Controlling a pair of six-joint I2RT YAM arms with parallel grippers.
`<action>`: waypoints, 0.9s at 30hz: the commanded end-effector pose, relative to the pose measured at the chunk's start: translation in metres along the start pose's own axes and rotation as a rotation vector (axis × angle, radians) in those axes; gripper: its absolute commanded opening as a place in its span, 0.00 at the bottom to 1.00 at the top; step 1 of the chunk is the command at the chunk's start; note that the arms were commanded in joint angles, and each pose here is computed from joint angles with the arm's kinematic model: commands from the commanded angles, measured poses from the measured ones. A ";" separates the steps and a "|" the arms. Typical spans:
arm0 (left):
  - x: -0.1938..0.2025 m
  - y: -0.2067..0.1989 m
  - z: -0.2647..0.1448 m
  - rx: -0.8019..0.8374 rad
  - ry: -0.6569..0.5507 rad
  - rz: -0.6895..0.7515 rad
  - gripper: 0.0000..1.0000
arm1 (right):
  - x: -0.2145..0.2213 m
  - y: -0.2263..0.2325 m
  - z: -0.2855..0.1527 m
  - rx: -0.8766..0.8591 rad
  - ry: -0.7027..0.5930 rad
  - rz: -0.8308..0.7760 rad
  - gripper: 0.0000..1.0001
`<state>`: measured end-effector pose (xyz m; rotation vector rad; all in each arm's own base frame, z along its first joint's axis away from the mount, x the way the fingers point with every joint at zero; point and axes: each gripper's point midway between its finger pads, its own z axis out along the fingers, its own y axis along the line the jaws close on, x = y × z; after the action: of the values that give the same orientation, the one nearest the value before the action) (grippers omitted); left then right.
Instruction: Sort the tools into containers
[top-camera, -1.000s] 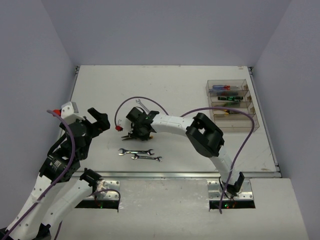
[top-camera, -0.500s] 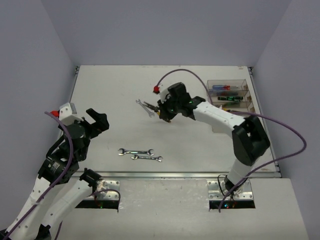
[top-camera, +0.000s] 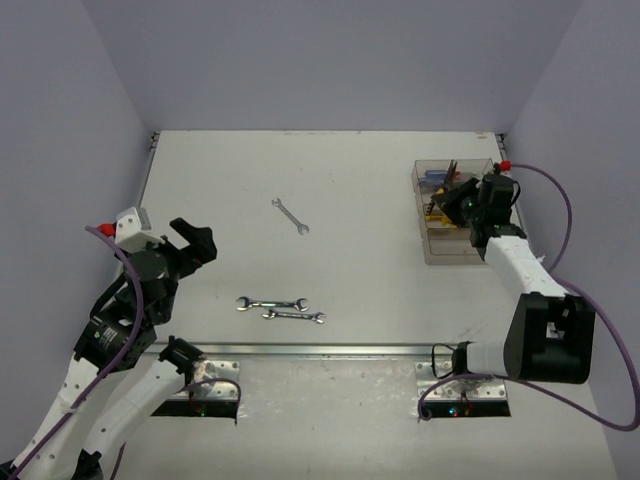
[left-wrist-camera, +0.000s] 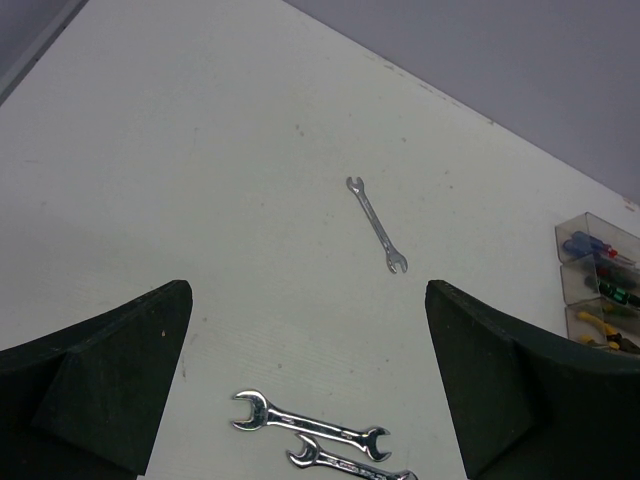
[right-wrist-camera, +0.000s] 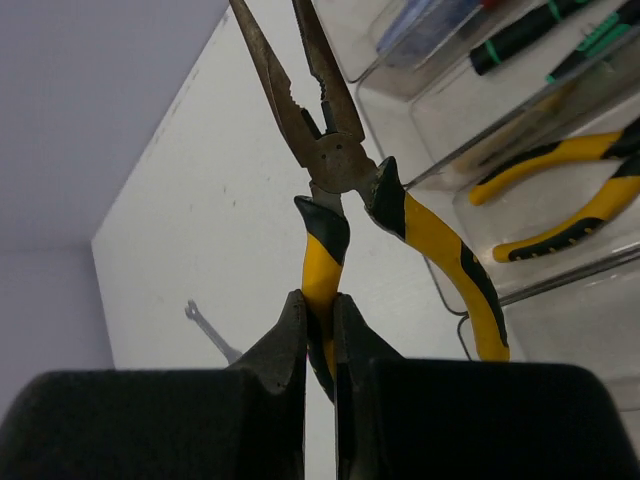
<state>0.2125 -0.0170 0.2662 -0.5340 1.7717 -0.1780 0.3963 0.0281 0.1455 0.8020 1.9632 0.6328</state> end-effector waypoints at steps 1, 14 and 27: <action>-0.007 -0.004 0.001 0.014 -0.020 -0.001 1.00 | -0.063 0.024 0.001 -0.089 -0.297 0.323 0.00; -0.004 -0.008 0.003 0.029 -0.008 0.013 1.00 | -0.092 -0.018 0.020 -0.002 -0.527 0.556 0.00; -0.003 -0.010 0.004 0.039 -0.002 0.018 1.00 | -0.081 -0.045 0.021 -0.076 -0.629 0.623 0.00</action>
<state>0.2142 -0.0224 0.2627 -0.4977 1.8000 -0.1825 0.4318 -0.0497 0.1110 1.4427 1.2959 0.6276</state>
